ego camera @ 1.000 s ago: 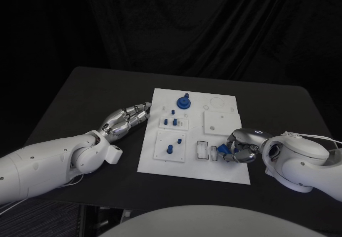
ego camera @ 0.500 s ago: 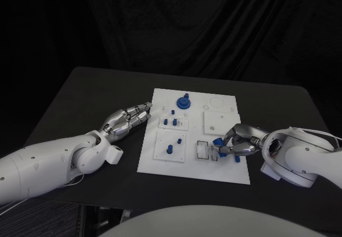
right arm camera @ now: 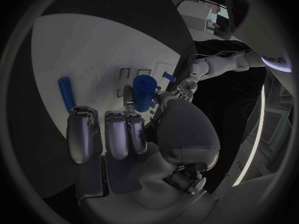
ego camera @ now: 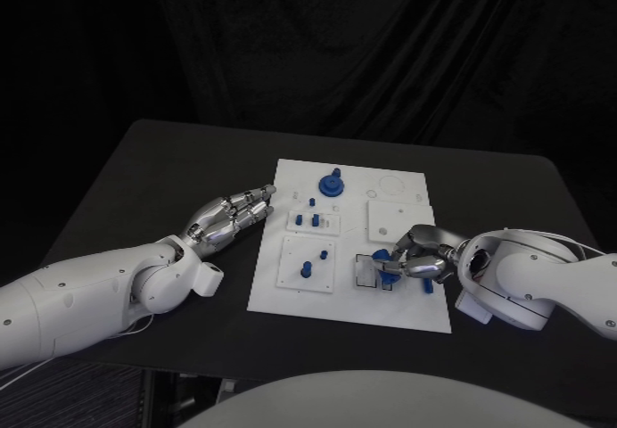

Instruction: Assemble the parts on the task board

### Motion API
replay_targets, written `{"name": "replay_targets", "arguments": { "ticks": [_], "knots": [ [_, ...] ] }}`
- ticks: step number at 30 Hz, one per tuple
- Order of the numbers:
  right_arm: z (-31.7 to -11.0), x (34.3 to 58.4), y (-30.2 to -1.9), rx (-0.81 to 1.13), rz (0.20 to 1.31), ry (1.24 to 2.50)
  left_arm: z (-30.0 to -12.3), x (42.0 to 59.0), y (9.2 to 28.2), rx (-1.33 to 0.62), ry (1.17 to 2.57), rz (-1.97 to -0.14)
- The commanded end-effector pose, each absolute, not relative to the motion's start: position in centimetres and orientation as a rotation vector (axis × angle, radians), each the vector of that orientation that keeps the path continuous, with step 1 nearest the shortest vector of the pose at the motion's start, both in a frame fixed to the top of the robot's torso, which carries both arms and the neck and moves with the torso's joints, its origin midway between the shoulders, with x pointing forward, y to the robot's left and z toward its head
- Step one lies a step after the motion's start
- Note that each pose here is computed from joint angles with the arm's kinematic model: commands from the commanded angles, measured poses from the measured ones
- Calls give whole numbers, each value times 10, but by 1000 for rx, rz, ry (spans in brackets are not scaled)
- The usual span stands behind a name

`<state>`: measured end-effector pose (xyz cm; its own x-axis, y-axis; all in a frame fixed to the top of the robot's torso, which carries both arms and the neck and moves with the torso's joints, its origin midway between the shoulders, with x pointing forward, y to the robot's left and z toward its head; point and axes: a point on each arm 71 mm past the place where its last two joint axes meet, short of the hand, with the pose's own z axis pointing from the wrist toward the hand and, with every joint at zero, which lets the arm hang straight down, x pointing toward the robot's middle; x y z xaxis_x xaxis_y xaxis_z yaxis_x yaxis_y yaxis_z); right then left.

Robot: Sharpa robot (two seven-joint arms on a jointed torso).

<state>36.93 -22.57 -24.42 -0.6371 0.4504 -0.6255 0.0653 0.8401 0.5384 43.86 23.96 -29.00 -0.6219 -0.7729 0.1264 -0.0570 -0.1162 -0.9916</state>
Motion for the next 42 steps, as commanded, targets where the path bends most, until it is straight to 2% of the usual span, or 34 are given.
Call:
{"name": "replay_targets", "arguments": {
  "ticks": [1, 20, 42],
  "knots": [
    [-246, 370, -224, 392, 621, 2223, -290, 438, 238, -920, 1628, -1810],
    [-254, 374, -208, 333, 626, 2287, -291, 438, 237, -921, 1632, -1812],
    [-252, 375, -214, 337, 610, 2245, -292, 438, 239, -926, 1637, -1809]
  ]
}}
